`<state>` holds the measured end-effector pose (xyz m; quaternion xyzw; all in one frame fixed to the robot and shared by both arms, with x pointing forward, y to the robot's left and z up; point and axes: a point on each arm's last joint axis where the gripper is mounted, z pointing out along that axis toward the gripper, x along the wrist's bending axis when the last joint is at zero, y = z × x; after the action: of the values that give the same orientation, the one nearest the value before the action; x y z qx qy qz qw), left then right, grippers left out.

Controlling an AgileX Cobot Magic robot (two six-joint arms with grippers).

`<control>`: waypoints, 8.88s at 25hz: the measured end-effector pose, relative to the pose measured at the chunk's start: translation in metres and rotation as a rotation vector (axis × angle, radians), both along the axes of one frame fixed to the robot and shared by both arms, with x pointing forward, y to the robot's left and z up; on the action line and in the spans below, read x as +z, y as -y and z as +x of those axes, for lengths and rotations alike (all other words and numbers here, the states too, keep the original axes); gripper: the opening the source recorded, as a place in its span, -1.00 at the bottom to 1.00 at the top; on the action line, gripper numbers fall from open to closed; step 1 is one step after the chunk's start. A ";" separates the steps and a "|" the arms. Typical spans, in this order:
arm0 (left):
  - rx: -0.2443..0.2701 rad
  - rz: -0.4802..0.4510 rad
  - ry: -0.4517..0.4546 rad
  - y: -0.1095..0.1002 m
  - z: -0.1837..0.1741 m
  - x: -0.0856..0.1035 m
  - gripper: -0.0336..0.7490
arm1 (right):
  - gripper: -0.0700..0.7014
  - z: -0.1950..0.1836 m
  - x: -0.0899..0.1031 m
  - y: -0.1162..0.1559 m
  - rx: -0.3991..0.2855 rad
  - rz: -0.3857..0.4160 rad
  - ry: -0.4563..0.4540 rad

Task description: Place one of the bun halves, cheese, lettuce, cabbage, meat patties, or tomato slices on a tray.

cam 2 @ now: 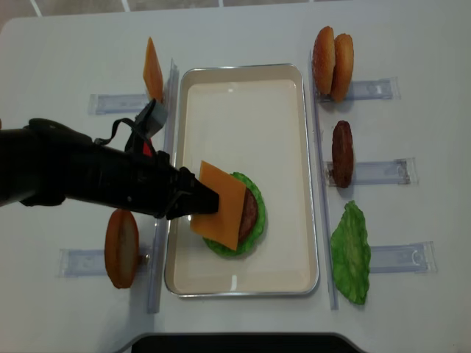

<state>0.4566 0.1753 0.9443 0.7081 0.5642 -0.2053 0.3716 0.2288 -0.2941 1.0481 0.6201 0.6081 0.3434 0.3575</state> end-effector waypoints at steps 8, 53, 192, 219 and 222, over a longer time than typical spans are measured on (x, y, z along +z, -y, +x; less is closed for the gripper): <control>0.002 0.002 0.002 0.000 0.000 0.000 -0.81 | -0.08 0.000 0.000 0.000 0.000 0.000 0.000; 0.003 0.023 -0.027 -0.001 -0.001 -0.002 -0.84 | -0.08 0.000 0.000 0.000 0.000 0.000 0.000; -0.018 0.445 -0.055 -0.010 0.078 0.070 -0.14 | -0.08 0.000 0.000 0.000 0.000 0.000 0.000; 0.274 0.811 -0.025 -0.140 0.074 0.137 -0.14 | -0.08 0.000 0.000 0.000 0.000 0.000 0.000; 0.286 0.807 0.030 -0.139 0.053 0.153 -0.14 | -0.08 0.000 0.000 0.000 0.000 0.000 0.000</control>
<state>0.5100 0.3143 1.0971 0.7142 0.6864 0.0961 0.0976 0.2288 -0.2941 1.0481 0.6201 0.6081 0.3434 0.3575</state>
